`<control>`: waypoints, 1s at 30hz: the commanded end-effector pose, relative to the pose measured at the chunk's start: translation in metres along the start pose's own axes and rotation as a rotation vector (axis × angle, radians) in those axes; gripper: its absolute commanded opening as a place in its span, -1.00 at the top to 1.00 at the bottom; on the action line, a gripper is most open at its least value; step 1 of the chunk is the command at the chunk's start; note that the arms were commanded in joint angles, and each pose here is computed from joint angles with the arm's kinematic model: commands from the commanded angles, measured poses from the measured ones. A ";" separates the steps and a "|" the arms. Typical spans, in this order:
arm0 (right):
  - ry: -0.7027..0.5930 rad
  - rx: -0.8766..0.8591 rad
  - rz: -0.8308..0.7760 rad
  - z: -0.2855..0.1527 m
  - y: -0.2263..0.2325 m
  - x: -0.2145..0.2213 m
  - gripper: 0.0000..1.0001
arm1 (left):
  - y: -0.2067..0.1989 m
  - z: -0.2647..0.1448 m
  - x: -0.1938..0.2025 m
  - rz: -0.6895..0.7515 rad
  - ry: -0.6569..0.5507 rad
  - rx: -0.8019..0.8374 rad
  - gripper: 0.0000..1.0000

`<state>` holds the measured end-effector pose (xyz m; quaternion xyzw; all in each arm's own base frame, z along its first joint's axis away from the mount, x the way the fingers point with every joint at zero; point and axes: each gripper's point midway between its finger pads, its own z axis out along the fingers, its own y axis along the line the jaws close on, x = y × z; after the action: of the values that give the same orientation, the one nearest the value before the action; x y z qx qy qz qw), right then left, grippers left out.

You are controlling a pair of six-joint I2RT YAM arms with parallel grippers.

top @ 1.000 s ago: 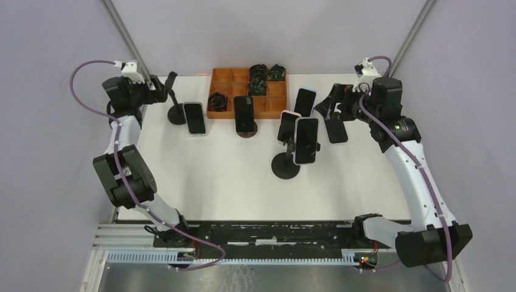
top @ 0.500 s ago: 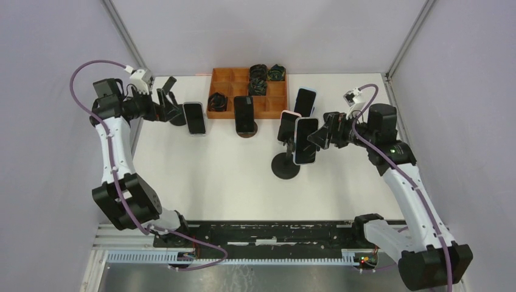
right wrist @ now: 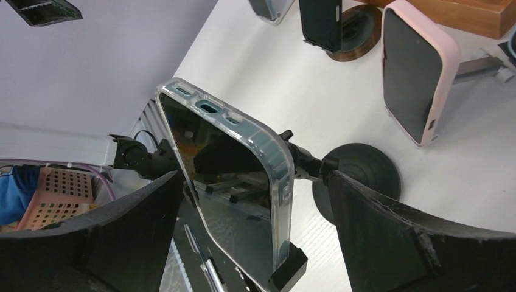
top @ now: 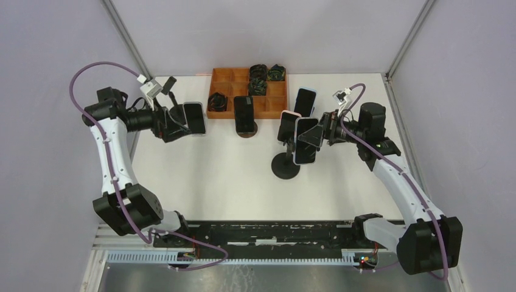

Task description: Remove the phone from the phone stand

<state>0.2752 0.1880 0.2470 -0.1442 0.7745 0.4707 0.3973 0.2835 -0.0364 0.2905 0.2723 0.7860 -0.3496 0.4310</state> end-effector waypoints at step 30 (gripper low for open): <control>-0.073 -0.432 -0.093 0.037 0.159 -0.058 1.00 | -0.106 0.078 0.013 0.188 0.051 0.427 -1.00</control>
<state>0.2505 0.2767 0.2810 -0.1898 0.7356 0.5570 0.3355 0.2516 -0.1495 0.2708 0.4284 0.6996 -0.4354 0.3708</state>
